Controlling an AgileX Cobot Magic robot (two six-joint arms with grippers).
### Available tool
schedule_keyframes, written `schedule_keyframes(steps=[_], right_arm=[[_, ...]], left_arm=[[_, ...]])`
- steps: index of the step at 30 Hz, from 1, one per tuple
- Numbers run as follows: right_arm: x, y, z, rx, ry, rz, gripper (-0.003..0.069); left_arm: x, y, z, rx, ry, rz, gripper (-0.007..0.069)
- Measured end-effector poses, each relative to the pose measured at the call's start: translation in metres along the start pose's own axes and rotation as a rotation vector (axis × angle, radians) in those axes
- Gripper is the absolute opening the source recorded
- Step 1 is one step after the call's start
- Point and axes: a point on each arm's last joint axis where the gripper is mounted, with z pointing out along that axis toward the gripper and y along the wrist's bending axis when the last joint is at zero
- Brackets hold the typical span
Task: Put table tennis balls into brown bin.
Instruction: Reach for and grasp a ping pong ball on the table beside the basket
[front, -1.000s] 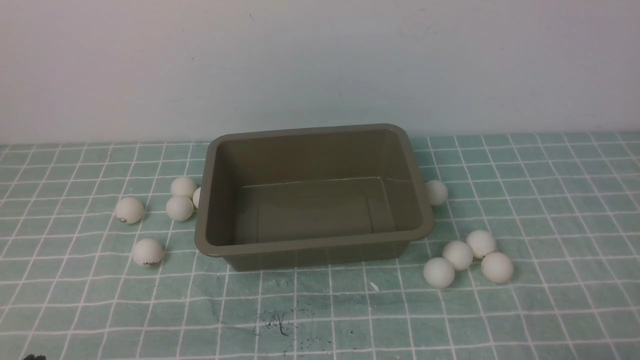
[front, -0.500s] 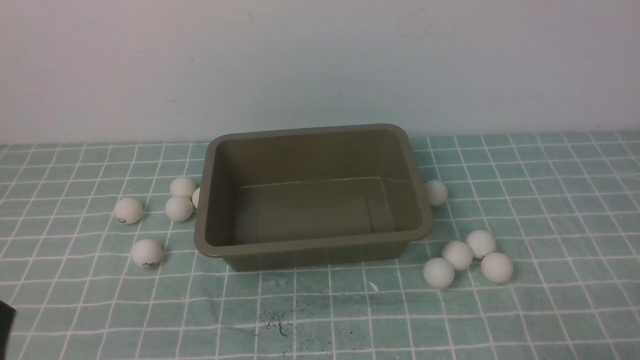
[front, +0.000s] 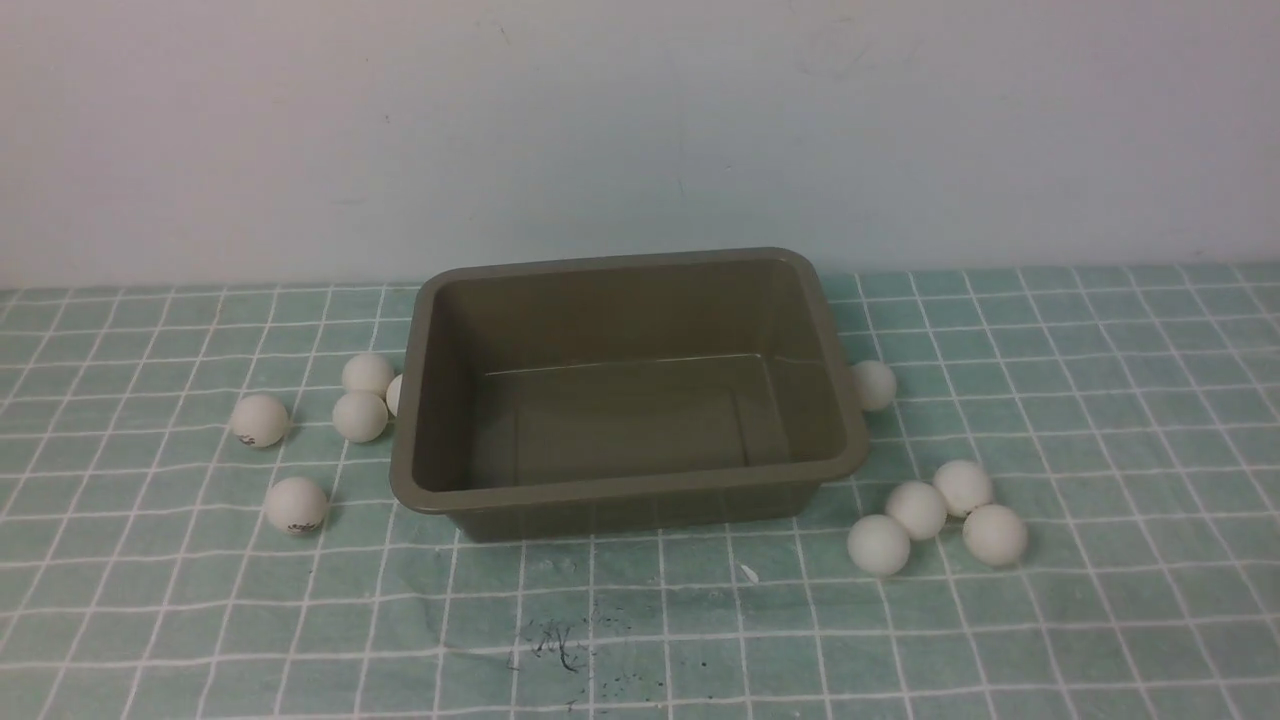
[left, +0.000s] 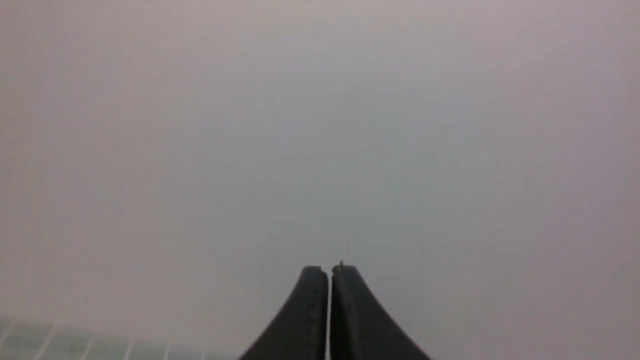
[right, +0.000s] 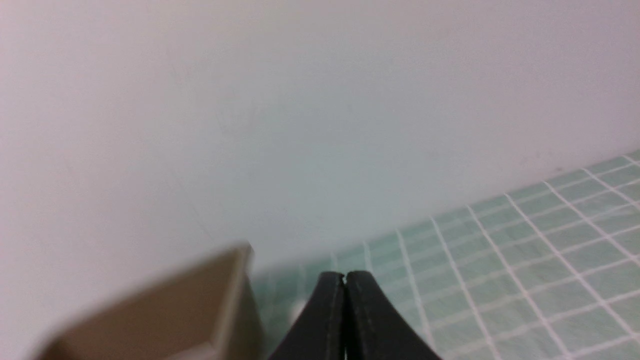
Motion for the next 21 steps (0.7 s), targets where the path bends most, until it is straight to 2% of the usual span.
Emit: schedule_keyframes(steps=[1,3,5,10,13,15,16,17,19,21], right_arm=[[-0.005,0.000,0.000,-0.006,-0.052,0.103,-0.0013],[-0.010,0.000,-0.001,-0.008,-0.105,0.199,-0.0013],[-0.012,-0.001,-0.001,-0.006,-0.135,0.236,-0.0013],[-0.015,-0.002,-0.001,-0.004,-0.164,0.277,-0.0013],[-0.015,0.008,-0.001,-0.020,-0.061,0.249,-0.0013],[-0.022,0.021,-0.001,-0.040,0.028,0.163,-0.0013],[-0.033,0.034,0.000,-0.044,0.114,0.055,-0.0013],[-0.036,0.038,0.001,-0.042,0.140,0.036,-0.0013],[-0.056,0.056,0.013,0.008,0.316,-0.126,-0.0013],[-0.064,0.062,0.021,0.039,0.394,-0.175,-0.0013]], left_arm=[[0.000,-0.003,0.025,-0.016,0.218,0.047,-0.0005],[0.013,0.002,0.059,-0.054,0.483,0.093,-0.0005],[0.034,0.013,0.089,-0.092,0.740,0.161,-0.0005],[0.091,0.043,0.144,-0.158,1.153,0.178,-0.0005],[0.109,0.052,0.168,-0.174,1.245,0.167,-0.0005],[0.117,0.057,0.180,-0.182,1.278,0.170,-0.0005],[0.121,0.060,0.190,-0.185,1.303,0.174,-0.0005],[0.123,0.061,0.193,-0.186,1.311,0.174,-0.0005],[0.136,0.069,0.215,-0.190,1.371,0.168,-0.0005],[0.139,0.070,0.224,-0.189,1.376,0.169,-0.0005]])
